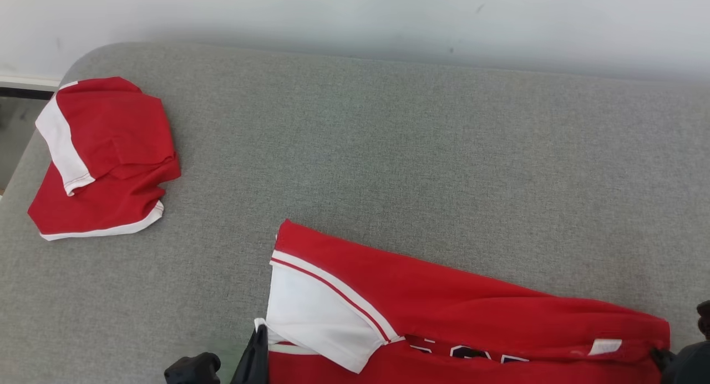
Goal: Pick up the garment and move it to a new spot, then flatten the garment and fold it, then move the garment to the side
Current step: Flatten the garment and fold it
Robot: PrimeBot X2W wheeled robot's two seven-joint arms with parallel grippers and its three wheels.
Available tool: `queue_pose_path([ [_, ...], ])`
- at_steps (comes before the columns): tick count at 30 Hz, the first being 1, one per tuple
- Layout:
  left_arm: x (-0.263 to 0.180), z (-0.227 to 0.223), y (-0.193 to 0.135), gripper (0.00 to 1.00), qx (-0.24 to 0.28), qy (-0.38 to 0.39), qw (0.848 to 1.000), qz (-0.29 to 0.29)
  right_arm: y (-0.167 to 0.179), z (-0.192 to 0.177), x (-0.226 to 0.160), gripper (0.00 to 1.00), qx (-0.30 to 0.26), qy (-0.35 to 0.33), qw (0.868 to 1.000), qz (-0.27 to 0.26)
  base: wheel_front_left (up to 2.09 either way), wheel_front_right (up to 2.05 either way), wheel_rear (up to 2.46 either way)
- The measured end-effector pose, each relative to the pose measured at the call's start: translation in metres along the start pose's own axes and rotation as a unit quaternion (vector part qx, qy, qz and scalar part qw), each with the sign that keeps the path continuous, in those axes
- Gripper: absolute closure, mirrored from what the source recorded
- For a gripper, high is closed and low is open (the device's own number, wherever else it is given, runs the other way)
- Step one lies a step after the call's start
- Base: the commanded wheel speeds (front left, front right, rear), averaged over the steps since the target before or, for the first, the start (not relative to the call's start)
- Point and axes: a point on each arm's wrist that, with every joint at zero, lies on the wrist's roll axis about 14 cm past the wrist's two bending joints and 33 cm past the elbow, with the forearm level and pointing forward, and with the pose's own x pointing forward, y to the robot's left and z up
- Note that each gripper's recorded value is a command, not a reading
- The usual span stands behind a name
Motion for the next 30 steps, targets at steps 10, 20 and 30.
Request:
queue_pose_path([
  [10,-0.007,-0.017,0.005,1.00,0.000,0.027,0.999,0.021,0.006,-0.001,0.000,0.00,0.006,0.004,1.000,-0.006,0.00,0.00,0.00],
  [20,-0.014,-0.022,0.016,0.00,0.011,0.037,0.999,0.035,0.010,0.023,-0.010,0.00,0.027,-0.054,0.998,-0.008,0.00,0.00,0.00],
  [30,-0.022,0.056,0.037,0.00,0.050,-0.110,0.992,0.037,0.010,0.052,-0.037,0.00,0.108,-0.174,0.979,-0.004,0.00,0.00,0.00],
])
